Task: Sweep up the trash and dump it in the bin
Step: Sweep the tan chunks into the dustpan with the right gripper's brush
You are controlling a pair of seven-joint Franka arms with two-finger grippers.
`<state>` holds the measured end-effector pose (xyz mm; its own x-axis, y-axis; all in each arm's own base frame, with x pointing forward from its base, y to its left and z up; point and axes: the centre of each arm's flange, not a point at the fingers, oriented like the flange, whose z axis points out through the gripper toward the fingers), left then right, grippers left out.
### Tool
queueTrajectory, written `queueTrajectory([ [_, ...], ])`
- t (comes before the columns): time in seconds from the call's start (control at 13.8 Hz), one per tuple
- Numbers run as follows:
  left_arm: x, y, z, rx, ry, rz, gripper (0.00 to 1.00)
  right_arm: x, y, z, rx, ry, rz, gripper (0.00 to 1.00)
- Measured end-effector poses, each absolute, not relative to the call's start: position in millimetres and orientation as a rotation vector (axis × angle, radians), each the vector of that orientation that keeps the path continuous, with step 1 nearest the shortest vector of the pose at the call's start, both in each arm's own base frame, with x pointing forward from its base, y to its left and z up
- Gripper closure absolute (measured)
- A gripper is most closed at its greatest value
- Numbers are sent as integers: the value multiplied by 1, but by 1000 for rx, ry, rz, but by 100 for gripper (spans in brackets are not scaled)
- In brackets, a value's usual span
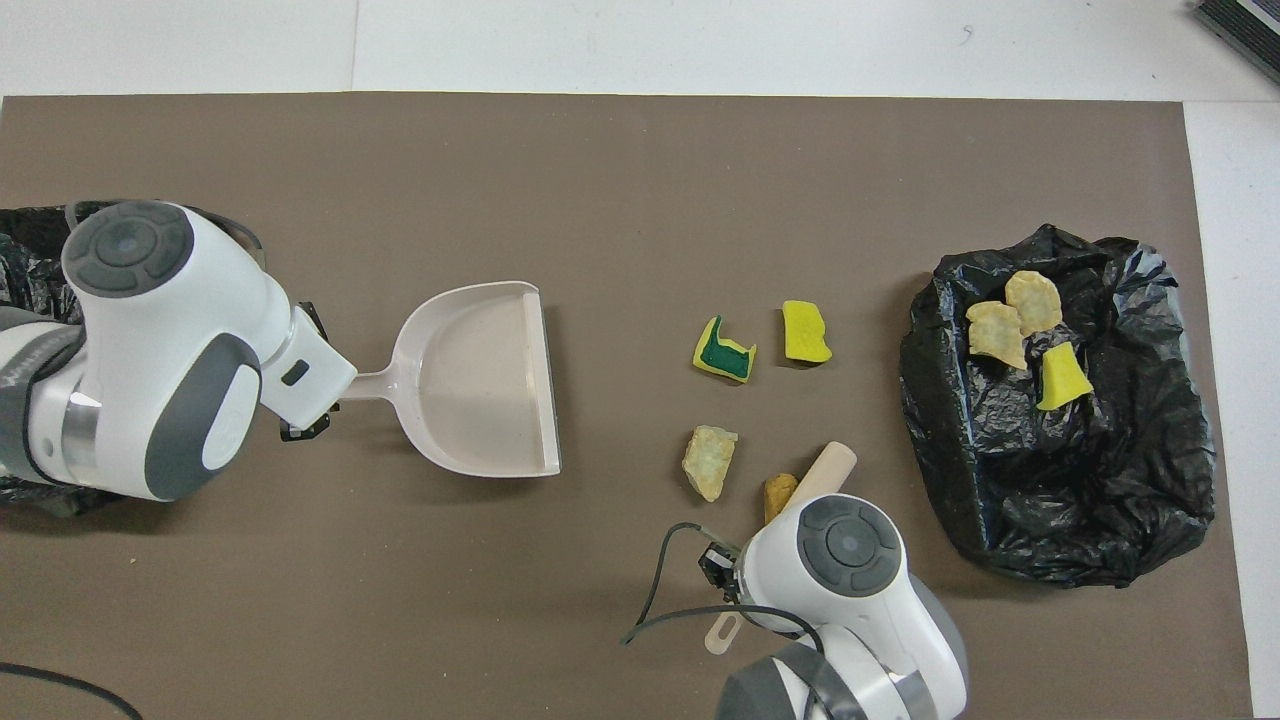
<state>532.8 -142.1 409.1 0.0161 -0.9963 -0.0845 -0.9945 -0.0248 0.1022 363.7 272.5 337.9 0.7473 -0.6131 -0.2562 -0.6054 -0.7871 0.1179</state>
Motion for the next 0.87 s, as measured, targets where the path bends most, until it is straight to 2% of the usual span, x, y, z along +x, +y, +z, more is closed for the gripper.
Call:
queueTrajectory([
  [0.22, 499, -173, 385, 2138, -2296, -179, 68, 392, 293, 339, 2931, -1031, -450, 74],
  [0.51, 477, -215, 376, 2041, -2392, -176, 68, 421, 311, 339, 2996, -1033, -532, 74],
  [0.87, 460, -241, 369, 2033, -2407, -181, 68, 414, 331, 341, 3150, -728, -580, 74],
])
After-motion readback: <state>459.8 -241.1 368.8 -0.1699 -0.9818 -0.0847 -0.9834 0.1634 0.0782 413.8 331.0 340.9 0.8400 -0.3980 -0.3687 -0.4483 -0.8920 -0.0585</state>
